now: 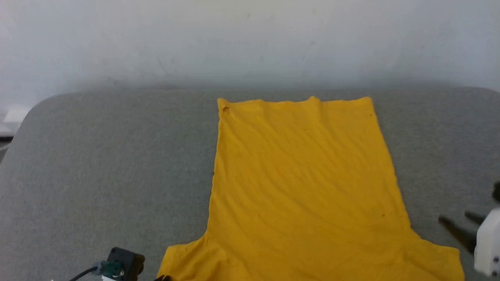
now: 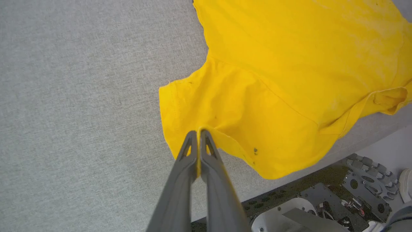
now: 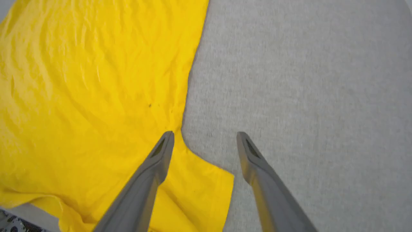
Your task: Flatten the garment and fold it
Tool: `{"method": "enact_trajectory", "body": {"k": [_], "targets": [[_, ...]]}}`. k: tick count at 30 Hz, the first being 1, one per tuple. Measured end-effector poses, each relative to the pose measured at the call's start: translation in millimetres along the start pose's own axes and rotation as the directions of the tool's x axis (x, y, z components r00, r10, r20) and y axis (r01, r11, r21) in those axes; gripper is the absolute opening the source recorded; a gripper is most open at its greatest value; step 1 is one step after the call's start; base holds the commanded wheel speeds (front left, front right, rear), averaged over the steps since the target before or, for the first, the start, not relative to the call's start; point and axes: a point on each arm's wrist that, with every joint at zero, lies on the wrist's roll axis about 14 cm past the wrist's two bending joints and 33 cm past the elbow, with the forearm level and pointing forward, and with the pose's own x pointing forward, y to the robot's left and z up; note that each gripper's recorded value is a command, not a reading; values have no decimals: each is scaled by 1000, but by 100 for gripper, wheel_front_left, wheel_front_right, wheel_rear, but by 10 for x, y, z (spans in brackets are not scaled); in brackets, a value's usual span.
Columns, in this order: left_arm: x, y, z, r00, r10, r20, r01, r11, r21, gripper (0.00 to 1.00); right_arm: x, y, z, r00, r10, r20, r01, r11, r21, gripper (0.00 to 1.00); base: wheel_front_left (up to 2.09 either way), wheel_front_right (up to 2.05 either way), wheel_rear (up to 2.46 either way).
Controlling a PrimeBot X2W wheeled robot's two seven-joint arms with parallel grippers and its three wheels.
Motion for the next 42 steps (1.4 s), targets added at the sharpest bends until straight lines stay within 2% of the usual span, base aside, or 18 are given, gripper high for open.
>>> {"method": "enact_trajectory", "body": {"k": [4, 6, 8, 12, 15, 24, 29, 33, 34, 35, 36, 42], "targets": [[10, -60, 109, 1000, 5, 23, -4, 1000, -23, 0, 230, 51, 563, 998, 15, 62, -14, 1000, -17, 100, 0, 0, 0], [33, -84, 170, 999, 7, 37, -6, 999, -32, 0, 373, 79, 815, 997, 16, 71, -11, 998, -60, 100, 0, 0, 0], [60, -101, 206, 999, 12, 45, -10, 999, -49, 0, 537, 86, 1018, 998, 9, 59, -3, 995, -104, 100, 0, 0, 0], [147, -114, 286, 997, 35, 72, -27, 993, -114, 0, 957, 109, 1328, 1000, 20, 22, -19, 997, -69, 100, 0, 0, 0], [220, -117, 293, 996, 51, 74, -41, 989, -140, 0, 1268, 80, 1486, 1000, -5, -20, 3, 995, -95, 100, 0, 0, 0], [456, -147, 184, 995, 88, 45, -72, 960, -272, 0, 2191, 40, 1549, 986, -58, -158, 38, 992, -123, 100, 0, 0, 0], [535, -73, 56, 993, 119, 4, -113, 947, -302, 0, 2611, 116, 1409, 974, -62, -219, 29, 988, -150, 100, 0, 0, 0], [568, 4, -5, 989, 148, -18, -146, 938, -315, 0, 2858, 154, 1425, 975, -66, -211, 30, 985, -169, 100, 0, 0, 0], [568, 18, -36, 988, 153, -29, -154, 936, -317, 0, 2905, 155, 1411, 974, -69, -215, 31, 984, -175, 84, 0, 0, 0], [567, 33, -59, 987, 157, -36, -161, 935, -317, 0, 2946, 161, 1387, 972, -69, -223, 29, 984, -178, 25, 0, 0, 0], [566, 47, -76, 986, 164, -41, -168, 933, -319, 0, 2978, 175, 1381, 972, -66, -226, 25, 983, -180, 0, 0, 0, 0], [549, 102, -101, 983, 179, -46, -184, 933, -309, 0, 3009, 279, 1365, 978, -46, -206, 2, 979, -206, 0, 0, 0, 0]]}}
